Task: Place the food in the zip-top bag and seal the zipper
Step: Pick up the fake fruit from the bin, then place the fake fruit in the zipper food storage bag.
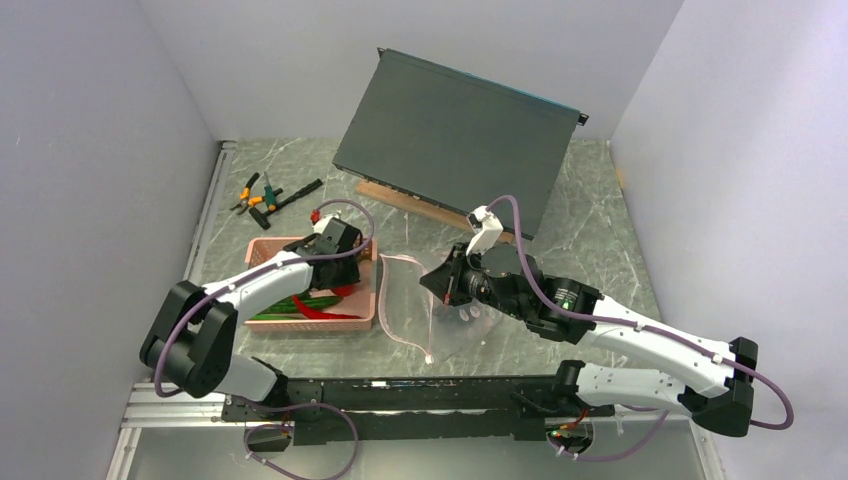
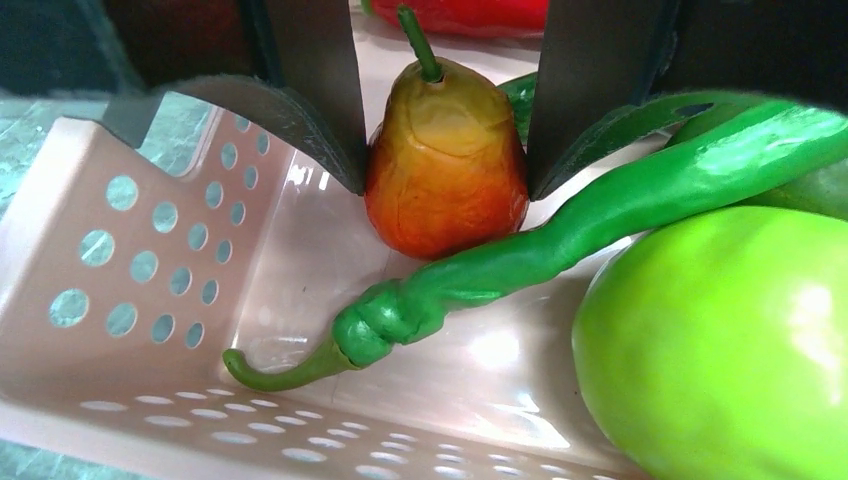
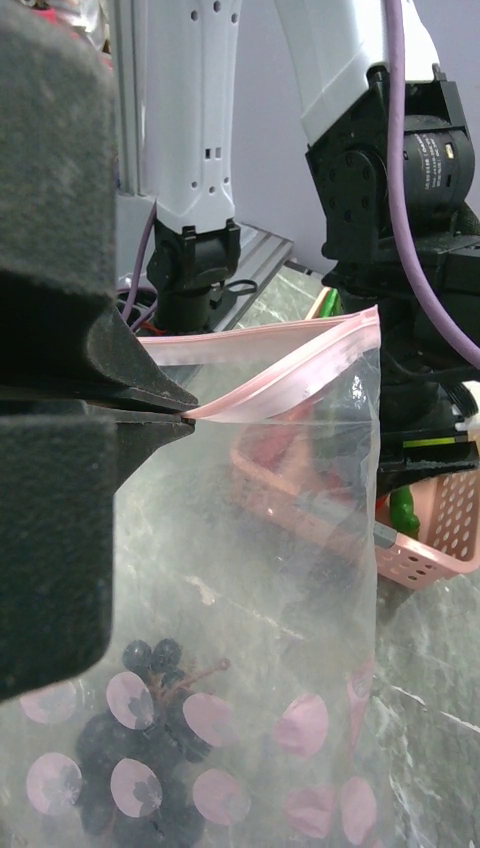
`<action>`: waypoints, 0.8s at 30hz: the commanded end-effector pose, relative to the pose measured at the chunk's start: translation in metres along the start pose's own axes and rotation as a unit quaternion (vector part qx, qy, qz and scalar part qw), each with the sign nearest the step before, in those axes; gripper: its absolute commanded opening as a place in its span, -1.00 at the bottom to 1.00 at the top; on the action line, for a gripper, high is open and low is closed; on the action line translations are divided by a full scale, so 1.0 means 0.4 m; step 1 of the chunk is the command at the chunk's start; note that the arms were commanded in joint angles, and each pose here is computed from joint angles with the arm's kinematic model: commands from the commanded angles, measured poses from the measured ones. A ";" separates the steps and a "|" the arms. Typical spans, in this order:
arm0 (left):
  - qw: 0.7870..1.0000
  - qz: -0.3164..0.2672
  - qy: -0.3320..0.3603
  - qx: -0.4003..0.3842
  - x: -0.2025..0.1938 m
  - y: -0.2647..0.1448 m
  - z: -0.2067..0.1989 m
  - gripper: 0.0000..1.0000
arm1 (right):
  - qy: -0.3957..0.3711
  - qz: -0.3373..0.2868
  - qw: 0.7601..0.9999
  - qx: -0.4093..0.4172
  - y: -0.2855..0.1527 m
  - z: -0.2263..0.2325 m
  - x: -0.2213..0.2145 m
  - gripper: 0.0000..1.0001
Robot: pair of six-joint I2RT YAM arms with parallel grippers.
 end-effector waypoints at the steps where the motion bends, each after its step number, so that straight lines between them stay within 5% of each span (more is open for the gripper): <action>1: 0.999 -0.027 -0.002 -0.018 0.046 -0.057 -0.010 -0.15 | -0.003 -0.011 1.000 0.002 0.001 0.001 0.012 -1.00; 14: 0.971 -0.095 -0.063 -0.209 0.084 -0.388 0.008 -0.07 | 0.001 -0.005 1.000 0.010 0.011 0.011 0.009 -1.00; 19: 0.932 -0.111 -0.077 -0.335 0.078 -0.529 -0.010 -0.03 | 0.004 0.000 1.000 0.016 0.012 0.015 0.003 -1.00; 24: 0.871 -0.111 -0.064 -0.474 0.058 -0.657 -0.051 0.01 | 0.006 0.005 1.000 0.021 0.016 0.020 -0.001 -1.00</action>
Point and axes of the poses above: each gripper's point midway between its finger pads, its own y axis out along the fingers, its own z axis along the line the jaws close on, x = y × z, the point moved 2 cm from there along -y, back along the fingers, and after that the axes turned 10 degrees about -y, right-handed, at the moved point
